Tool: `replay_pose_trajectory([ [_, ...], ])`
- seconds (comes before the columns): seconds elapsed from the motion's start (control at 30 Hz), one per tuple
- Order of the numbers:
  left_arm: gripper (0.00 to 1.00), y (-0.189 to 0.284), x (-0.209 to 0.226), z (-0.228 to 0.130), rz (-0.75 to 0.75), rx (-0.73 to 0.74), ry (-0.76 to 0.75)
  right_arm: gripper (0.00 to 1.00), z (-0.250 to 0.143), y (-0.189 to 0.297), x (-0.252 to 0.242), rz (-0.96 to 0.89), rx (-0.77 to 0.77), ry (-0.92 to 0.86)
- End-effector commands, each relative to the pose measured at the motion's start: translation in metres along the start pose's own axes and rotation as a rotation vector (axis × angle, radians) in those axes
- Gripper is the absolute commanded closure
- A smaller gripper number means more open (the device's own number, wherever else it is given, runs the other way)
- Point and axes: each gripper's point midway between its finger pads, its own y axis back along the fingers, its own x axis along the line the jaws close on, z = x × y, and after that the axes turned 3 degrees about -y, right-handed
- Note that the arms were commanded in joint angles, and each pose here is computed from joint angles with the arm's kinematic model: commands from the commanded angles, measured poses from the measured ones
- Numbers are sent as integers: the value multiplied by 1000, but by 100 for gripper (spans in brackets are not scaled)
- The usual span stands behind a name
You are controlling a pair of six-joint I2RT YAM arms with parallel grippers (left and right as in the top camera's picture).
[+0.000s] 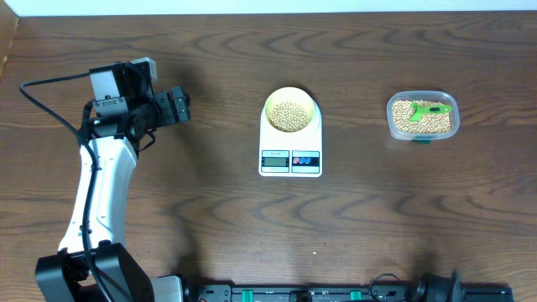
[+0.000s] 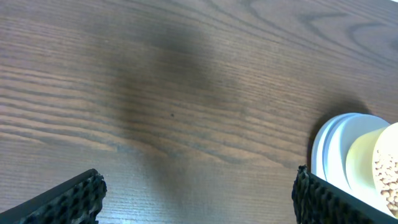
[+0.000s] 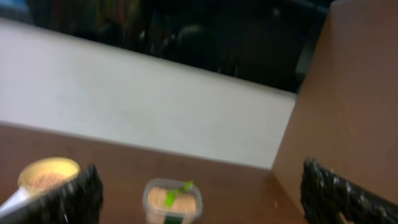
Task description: Scoop item into bowl and weigh 50g on scale
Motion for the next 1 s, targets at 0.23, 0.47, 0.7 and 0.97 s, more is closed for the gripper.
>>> replay_pose_trajectory([
  [0.23, 2, -2, -2, -1, -13, 9, 5, 1, -50, -83, -14, -33, -3, 7],
  [0.47, 2, -2, -2, -1, -13, 9, 5, 1, -88, -123, -16, -40, -42, 13],
  [0.7, 2, -2, -2, -1, -13, 9, 5, 1, -121, -148, -15, -47, -102, 17],
  [0.97, 2, -2, -2, -1, -13, 9, 5, 1, -165, -161, -10, -45, -124, 20],
])
